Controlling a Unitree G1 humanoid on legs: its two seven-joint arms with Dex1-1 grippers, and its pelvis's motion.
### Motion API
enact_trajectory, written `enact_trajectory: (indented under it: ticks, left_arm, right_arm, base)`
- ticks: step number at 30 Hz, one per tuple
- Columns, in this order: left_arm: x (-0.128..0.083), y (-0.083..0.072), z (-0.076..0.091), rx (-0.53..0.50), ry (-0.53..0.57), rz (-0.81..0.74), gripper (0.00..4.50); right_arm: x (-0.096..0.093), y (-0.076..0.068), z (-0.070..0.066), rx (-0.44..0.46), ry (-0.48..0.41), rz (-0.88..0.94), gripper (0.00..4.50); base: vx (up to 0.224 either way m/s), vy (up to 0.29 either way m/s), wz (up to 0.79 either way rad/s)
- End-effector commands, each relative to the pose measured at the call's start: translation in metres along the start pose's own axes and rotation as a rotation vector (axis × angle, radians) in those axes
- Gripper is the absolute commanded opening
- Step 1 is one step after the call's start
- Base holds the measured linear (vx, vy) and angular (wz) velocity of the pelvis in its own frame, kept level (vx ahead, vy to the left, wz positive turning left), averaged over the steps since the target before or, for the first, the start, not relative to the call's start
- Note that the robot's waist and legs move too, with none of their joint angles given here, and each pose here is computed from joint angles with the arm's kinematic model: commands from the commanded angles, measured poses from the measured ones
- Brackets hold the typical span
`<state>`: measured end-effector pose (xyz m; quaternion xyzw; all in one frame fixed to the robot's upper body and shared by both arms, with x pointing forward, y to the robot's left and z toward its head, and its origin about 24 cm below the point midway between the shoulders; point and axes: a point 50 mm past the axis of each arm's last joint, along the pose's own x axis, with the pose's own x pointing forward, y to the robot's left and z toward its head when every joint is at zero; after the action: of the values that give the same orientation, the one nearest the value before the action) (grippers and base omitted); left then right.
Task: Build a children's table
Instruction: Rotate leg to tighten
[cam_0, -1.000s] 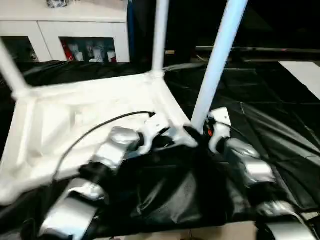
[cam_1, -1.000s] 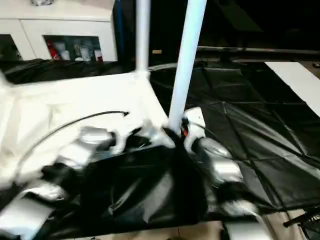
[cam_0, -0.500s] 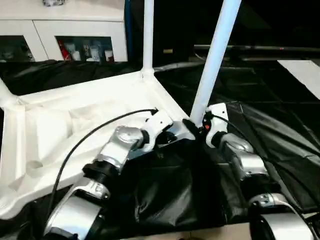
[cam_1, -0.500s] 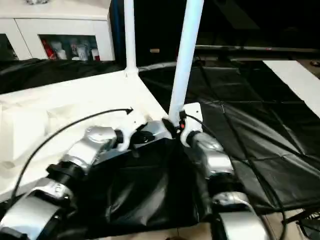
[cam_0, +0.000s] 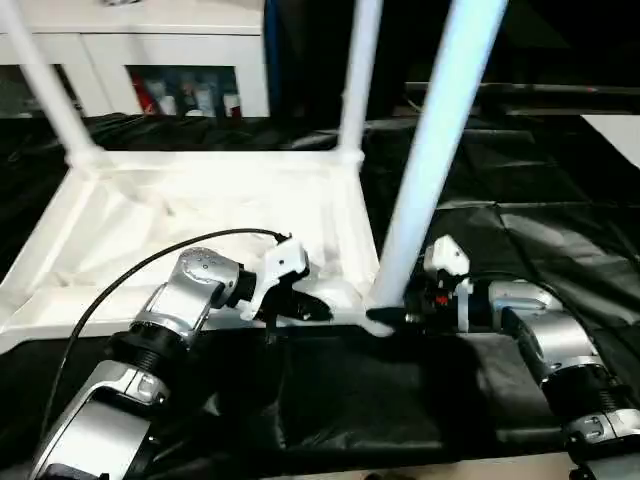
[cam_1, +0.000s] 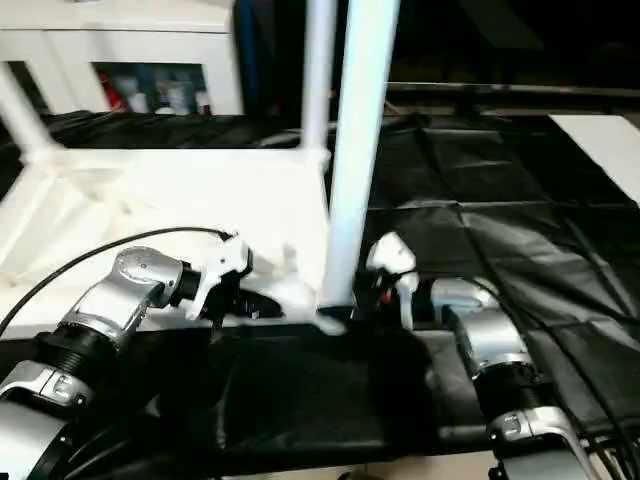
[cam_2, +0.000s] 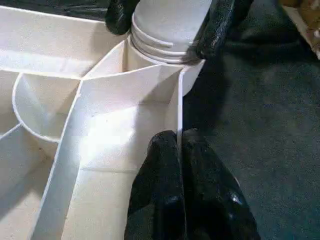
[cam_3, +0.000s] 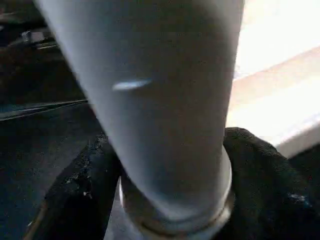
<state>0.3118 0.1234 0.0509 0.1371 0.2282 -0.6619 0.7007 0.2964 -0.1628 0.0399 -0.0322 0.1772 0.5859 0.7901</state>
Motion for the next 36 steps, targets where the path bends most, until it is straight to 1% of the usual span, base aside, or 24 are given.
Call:
enact_trajectory:
  ticks: [1,3,4,5,8,10,13,14,15,16,17,18,21,22,23,24,25,26,28,30,31,32,33,36]
  left_arm:
    - [0.001,-0.005,-0.003,-0.016,-0.005,-0.056,0.0]
    - [0.0,-0.005,-0.005,-0.02,-0.004,-0.047,0.0]
    - [0.0,-0.006,-0.005,-0.022,-0.012,-0.04,0.0]
    - [0.0,-0.006,-0.005,-0.023,-0.016,-0.039,0.0]
    - [0.002,-0.007,-0.004,-0.022,-0.027,-0.013,0.0]
    - [0.005,-0.001,-0.002,-0.024,-0.041,0.072,0.0]
    - [0.008,0.003,0.0,-0.023,-0.051,0.127,0.0]
    - [0.013,0.007,0.003,-0.018,-0.052,0.197,0.0]
    - [0.018,0.011,0.005,-0.019,-0.054,0.245,0.0]
    - [0.02,0.012,0.006,-0.019,-0.055,0.263,0.0]
    - [0.026,0.014,0.01,-0.023,-0.062,0.301,0.0]
    - [0.028,0.014,0.01,-0.025,-0.064,0.306,0.0]
    - [0.045,0.017,0.02,-0.037,-0.076,0.368,0.0]
    - [0.047,0.017,0.021,-0.038,-0.077,0.373,0.0]
    - [0.054,0.017,0.024,-0.041,-0.081,0.389,0.0]
    - [0.068,0.015,0.031,-0.053,-0.1,0.414,0.0]
    - [0.07,0.015,0.032,-0.054,-0.103,0.416,0.0]
    - [0.077,0.012,0.035,-0.052,-0.114,0.407,0.0]
    - [0.083,0.008,0.038,-0.048,-0.125,0.387,0.0]
    - [0.083,0.007,0.039,-0.043,-0.128,0.374,0.0]
    - [0.08,0.008,0.038,-0.034,-0.123,0.365,0.0]
    - [0.08,0.008,0.038,-0.033,-0.122,0.365,0.0]
    - [0.077,0.009,0.036,-0.028,-0.116,0.363,0.0]
    - [0.063,0.013,0.029,-0.02,-0.08,0.347,0.0]
  right_arm:
    - [-0.005,0.0,0.003,0.004,0.01,0.023,3.0]
    - [-0.002,0.002,0.001,0.007,0.024,0.045,2.93]
    - [-0.001,0.003,0.001,0.015,0.02,0.06,2.78]
    - [-0.001,0.004,0.001,0.018,0.018,0.066,2.73]
    - [0.004,0.006,-0.002,0.03,0.008,0.077,2.69]
    - [0.01,0.005,-0.004,0.045,-0.015,0.017,2.67]
    - [0.015,0.003,-0.006,0.055,-0.032,-0.063,2.67]
    - [0.022,-0.003,-0.011,0.097,-0.037,-0.195,2.66]
    - [0.027,-0.007,-0.015,0.124,-0.032,-0.289,2.66]
    - [0.029,-0.008,-0.017,0.135,-0.029,-0.324,2.66]
    - [0.035,-0.011,-0.021,0.178,-0.033,-0.42,2.66]
    - [0.036,-0.011,-0.022,0.187,-0.036,-0.436,2.66]
    - [0.046,-0.018,-0.024,0.302,-0.071,-0.635,2.66]
    - [0.048,-0.018,-0.024,0.314,-0.078,-0.647,2.66]
    - [0.052,-0.019,-0.023,0.356,-0.1,-0.687,2.66]
    - [0.063,-0.019,-0.02,0.414,-0.123,-0.758,2.66]
    - [0.066,-0.019,-0.02,0.418,-0.124,-0.769,2.66]
    - [0.074,-0.018,-0.015,0.41,-0.127,-0.775,2.66]
    - [0.083,-0.015,-0.009,0.383,-0.142,-0.742,2.66]
    - [0.087,-0.012,-0.001,0.32,-0.162,-0.678,2.66]
    - [0.086,-0.012,0.002,0.278,-0.167,-0.647,3.0]
    - [0.086,-0.012,0.002,0.275,-0.167,-0.645,3.21]
    - [0.084,-0.012,0.004,0.251,-0.166,-0.625,3.35]
    - [0.074,-0.011,0.008,0.168,-0.168,-0.508,3.45]
  base:
    - [0.0,0.0,0.0]
    - [0.0,0.0,0.0]
    - [0.0,0.0,0.0]
    - [0.0,0.0,0.0]
    - [0.0,0.0,0.0]
    - [0.0,0.0,0.0]
    - [0.0,0.0,0.0]
    - [0.0,0.0,0.0]
    - [0.0,0.0,0.0]
    - [0.0,0.0,0.0]
    - [0.0,0.0,0.0]
    - [0.0,0.0,0.0]
    - [0.0,0.0,0.0]
    - [0.0,0.0,0.0]
    - [0.0,0.0,0.0]
    - [0.0,0.0,0.0]
    - [0.0,0.0,0.0]
    - [0.0,0.0,0.0]
    - [0.0,0.0,0.0]
    - [0.0,0.0,0.0]
    - [0.0,0.0,0.0]
    - [0.0,0.0,0.0]
    - [0.0,0.0,0.0]
    - [0.0,0.0,0.0]
